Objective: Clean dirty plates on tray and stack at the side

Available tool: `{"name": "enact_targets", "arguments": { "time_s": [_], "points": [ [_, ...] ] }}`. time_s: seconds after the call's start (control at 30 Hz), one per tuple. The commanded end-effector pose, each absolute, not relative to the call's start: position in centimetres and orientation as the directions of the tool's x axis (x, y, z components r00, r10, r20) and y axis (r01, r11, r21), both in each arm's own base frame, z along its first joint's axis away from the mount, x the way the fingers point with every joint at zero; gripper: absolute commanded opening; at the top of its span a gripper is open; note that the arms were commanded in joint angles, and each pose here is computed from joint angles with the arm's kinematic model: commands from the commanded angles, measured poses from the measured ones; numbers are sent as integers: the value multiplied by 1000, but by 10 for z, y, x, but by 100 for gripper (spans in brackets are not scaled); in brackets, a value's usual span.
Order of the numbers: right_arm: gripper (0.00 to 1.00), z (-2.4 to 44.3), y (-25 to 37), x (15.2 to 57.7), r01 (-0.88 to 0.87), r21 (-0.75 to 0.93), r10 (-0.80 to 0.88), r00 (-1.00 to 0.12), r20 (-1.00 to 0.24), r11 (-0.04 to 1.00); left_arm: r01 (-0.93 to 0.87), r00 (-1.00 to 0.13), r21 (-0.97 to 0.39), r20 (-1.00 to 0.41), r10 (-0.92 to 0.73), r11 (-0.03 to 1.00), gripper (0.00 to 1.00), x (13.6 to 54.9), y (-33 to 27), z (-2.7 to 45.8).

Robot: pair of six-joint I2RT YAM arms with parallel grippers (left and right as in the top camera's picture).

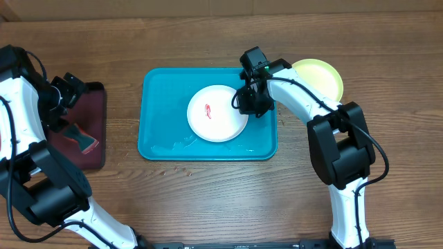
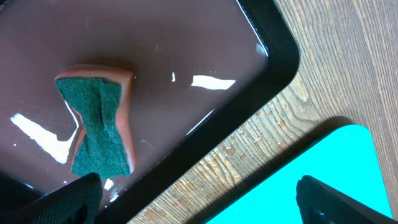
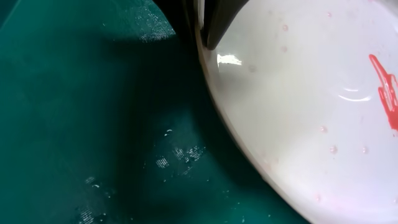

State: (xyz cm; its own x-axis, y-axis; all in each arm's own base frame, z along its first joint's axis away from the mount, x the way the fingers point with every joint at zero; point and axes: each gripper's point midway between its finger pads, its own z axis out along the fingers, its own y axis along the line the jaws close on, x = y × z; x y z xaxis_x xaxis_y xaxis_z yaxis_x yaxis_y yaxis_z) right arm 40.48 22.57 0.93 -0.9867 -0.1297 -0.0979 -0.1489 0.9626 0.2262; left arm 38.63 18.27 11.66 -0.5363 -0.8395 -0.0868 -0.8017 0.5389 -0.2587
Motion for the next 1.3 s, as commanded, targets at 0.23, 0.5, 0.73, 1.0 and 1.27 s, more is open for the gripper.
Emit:
{"name": "enact_targets", "arguments": {
  "time_s": [0.23, 0.5, 0.73, 1.0, 1.27],
  "points": [
    [4, 9, 258, 388, -151, 423, -154, -988, -26, 893, -794, -537, -277, -99, -838, 541, 100, 390, 181, 123],
    [4, -8, 237, 398, 2, 276, 13, -999, -38, 961, -794, -537, -277, -99, -838, 541, 100, 390, 181, 123],
    [20, -12, 233, 396, 14, 261, 23, -999, -33, 965, -794, -537, -277, -99, -838, 541, 100, 390, 181, 123],
    [41, -11, 237, 394, 6, 270, 14, -999, -29, 963, -794, -537, -277, -99, -838, 541, 100, 390, 181, 123],
    [44, -11, 251, 384, -26, 270, -20, -999, -25, 963, -825, -530, -255, 41, -847, 504, 100, 367, 159, 120]
  ]
}}
